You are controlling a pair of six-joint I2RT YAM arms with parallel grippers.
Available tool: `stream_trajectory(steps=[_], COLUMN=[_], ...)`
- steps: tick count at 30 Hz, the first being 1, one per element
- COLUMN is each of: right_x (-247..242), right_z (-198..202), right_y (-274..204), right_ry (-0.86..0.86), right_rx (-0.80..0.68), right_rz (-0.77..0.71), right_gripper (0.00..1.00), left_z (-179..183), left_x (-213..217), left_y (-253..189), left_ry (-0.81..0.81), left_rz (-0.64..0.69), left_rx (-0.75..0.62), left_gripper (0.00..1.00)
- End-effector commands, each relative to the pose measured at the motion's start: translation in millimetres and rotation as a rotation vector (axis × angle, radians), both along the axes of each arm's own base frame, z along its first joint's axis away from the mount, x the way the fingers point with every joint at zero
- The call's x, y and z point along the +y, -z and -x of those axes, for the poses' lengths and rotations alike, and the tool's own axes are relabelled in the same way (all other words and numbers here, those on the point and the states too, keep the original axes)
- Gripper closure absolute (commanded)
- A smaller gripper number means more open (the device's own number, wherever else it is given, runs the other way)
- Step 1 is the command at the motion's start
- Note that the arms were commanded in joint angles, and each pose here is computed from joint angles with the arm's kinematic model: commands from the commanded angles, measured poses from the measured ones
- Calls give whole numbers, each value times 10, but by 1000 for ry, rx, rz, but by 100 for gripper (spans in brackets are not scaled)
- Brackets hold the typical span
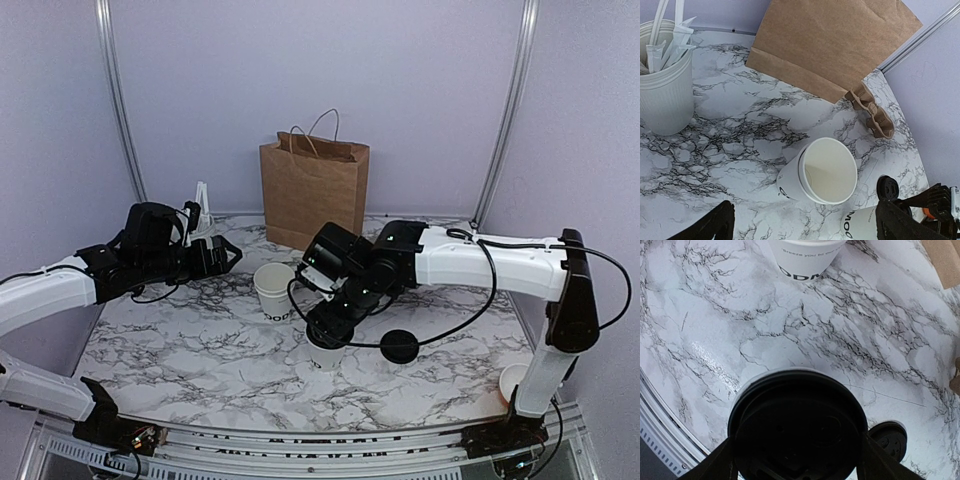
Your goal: Pack the takeout coffee
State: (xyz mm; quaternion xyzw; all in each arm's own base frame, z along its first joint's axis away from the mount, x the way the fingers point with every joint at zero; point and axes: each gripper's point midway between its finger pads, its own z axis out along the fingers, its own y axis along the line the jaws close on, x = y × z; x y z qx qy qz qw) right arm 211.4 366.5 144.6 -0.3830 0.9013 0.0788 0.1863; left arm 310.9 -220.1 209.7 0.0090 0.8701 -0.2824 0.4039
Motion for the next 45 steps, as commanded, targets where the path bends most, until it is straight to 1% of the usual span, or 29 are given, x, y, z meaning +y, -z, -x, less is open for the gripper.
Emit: stream_trajectory(steps=[1,12,28,35,45], right_x=[120,136,102,91,58], right_z=[-53,-28,-5,-6,9], right_y=[-144,-99,47,4,-10], right_ry=[-8,-15,-20,-2,12], right_rx=[-39,-19,6,2,3], right_rz=[-26,-22,26,16,23], right_gripper=[24,23,23,23,20], left_z=[3,8,14,38,99], left_x=[41,46,40,-12,-67], left_y=[-24,-18,5,27,71], left_ry=[-6,-5,-1,31,73], left_rz=[1,-1,-5,3,14], left_rx=[-19,-20,-14,-1,18], left_gripper=[1,1,1,1,1])
